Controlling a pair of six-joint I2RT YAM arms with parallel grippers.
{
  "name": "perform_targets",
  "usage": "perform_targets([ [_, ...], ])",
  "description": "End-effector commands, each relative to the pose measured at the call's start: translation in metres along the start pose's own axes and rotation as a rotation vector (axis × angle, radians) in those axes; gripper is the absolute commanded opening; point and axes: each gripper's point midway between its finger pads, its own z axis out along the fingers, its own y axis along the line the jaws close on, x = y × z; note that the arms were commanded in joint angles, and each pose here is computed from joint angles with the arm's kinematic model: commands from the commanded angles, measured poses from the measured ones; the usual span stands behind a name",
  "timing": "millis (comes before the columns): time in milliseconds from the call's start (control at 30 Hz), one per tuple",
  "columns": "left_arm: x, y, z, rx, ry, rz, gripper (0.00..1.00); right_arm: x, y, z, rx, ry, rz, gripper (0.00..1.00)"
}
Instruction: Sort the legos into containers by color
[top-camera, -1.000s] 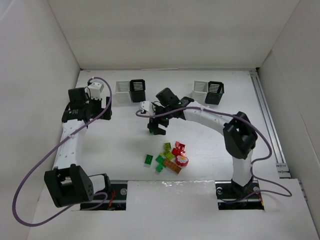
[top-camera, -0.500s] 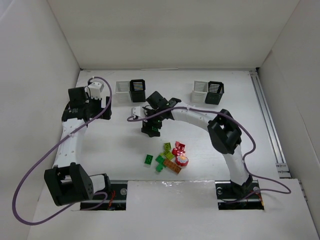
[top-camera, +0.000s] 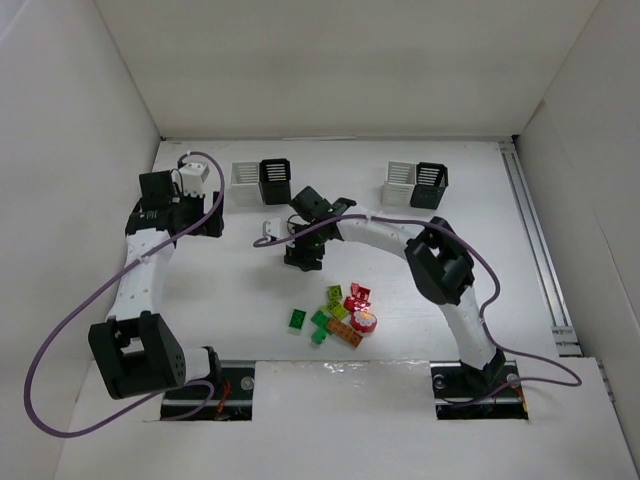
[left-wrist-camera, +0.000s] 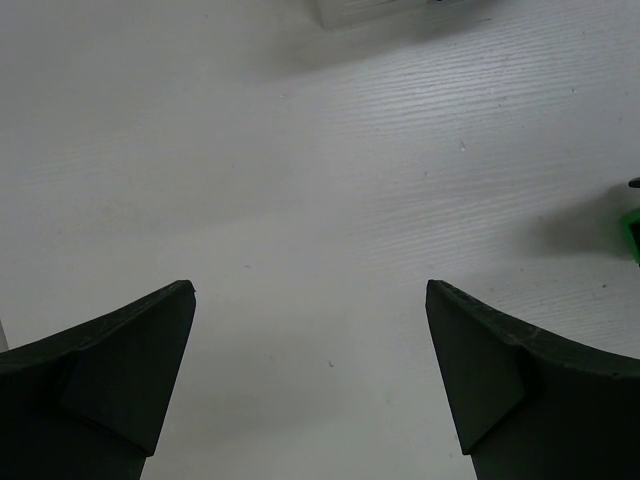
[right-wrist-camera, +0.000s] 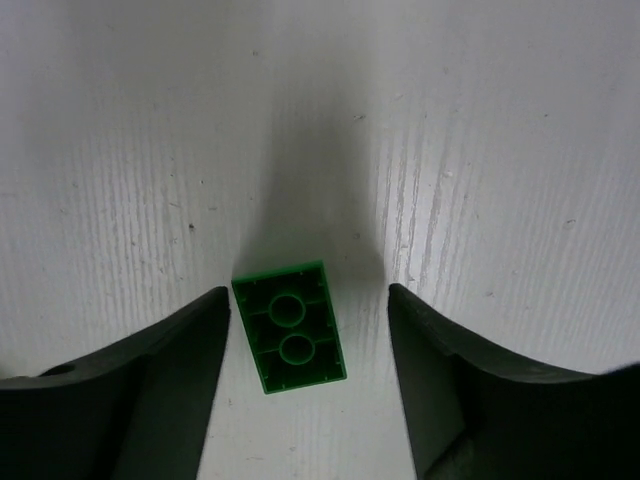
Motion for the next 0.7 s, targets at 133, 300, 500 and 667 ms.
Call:
perform_targets([
  [133, -0.029, 0.007, -0.005, -0.026, -0.071, 0.028, 0.99, -0.003, -0.023, -0.018, 0.074, -0.014, -0.021, 0.37],
  [300, -0.042, 0.009, -0.008, -0.041, -0.133, 0.034, 0.99, -0.017, -0.062, -0.088, 0.207, -0.126, 0.090, 0.23],
  [500, -0.061, -0.025, -0.006, 0.028, -0.209, 0.113, 0.99, 0.010, -0.124, -0.216, 0.436, -0.293, 0.422, 0.14],
  [667, -0.054, -0.077, 0.012, 0.109, -0.133, 0.295, 0.99, 0.080, -0.168, -0.314, 0.719, -0.332, 0.650, 0.11],
])
